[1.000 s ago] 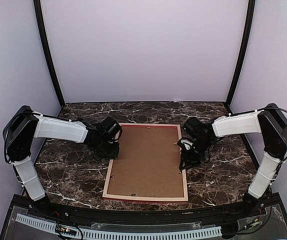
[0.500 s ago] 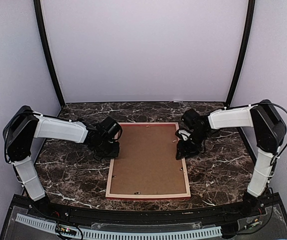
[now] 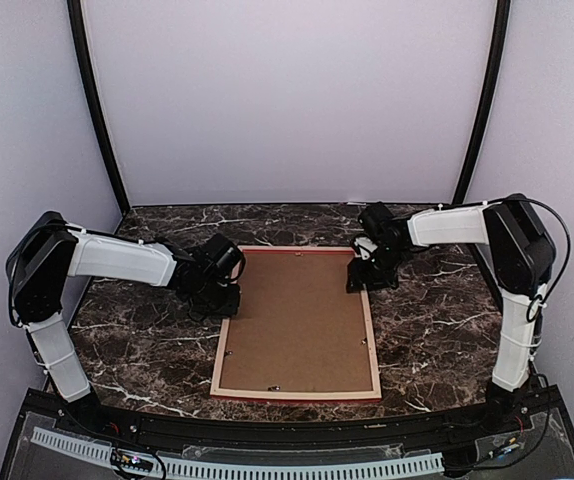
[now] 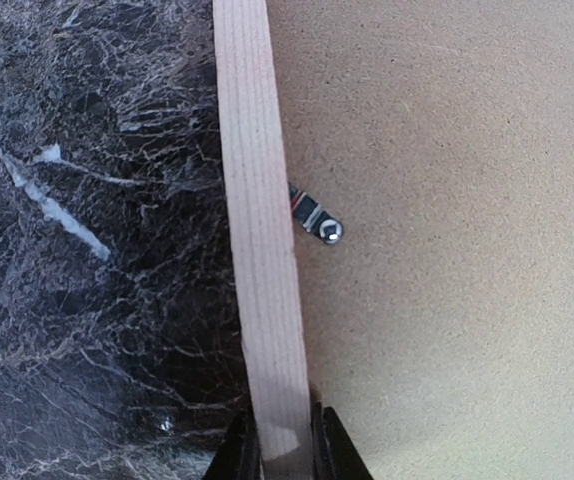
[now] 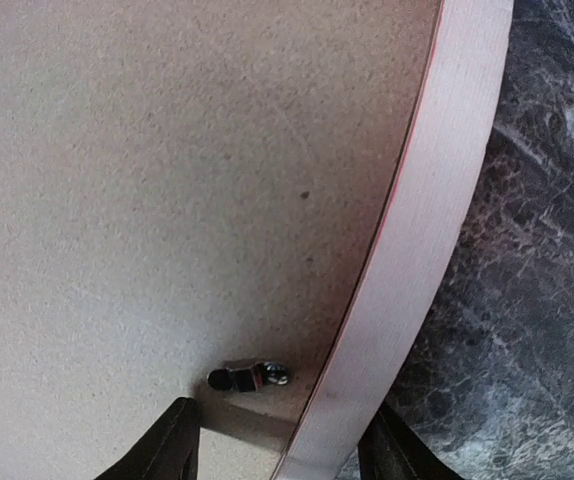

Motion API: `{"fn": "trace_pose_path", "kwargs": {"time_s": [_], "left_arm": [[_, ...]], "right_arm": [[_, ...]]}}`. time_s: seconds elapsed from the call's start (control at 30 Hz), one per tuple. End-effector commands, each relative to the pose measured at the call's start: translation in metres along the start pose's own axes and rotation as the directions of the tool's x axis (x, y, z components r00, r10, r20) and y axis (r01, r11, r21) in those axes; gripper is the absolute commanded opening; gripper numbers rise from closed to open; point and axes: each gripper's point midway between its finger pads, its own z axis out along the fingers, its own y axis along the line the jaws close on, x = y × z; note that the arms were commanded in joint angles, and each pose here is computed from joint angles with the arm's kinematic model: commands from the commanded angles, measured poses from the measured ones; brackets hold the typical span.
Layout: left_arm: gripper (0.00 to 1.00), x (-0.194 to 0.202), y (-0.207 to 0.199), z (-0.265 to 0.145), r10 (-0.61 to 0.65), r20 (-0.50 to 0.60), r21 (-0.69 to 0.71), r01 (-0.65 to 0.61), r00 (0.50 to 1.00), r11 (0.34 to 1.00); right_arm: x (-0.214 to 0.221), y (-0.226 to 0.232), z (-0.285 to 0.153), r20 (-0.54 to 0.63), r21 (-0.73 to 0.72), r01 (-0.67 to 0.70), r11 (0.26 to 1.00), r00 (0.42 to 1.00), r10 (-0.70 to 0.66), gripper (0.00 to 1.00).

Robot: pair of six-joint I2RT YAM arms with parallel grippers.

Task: Put the photo into the frame
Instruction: Press the fastener onto the backboard.

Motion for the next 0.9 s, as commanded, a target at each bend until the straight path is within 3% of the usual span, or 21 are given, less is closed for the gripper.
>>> {"fn": "trace_pose_path", "kwargs": {"time_s": [0.0,0.87], "left_arm": [[0.01,0.023,-0.015,0.001,0.109,-0.083,0.056,-0.105,0.991,0.993],[0.01,0.021,-0.017,0.005,0.119,-0.093,0.049,-0.115,0.989,0.992]], "right_arm": [[-0.02,-0.001,0.015,0.053,-0.009,-0.007,1.0,0.999,0.007,0.54],[-0.047,-0.009,0.031,0.104,-0.059,-0.073,0.996,0.991,0.079,0.42]]}}
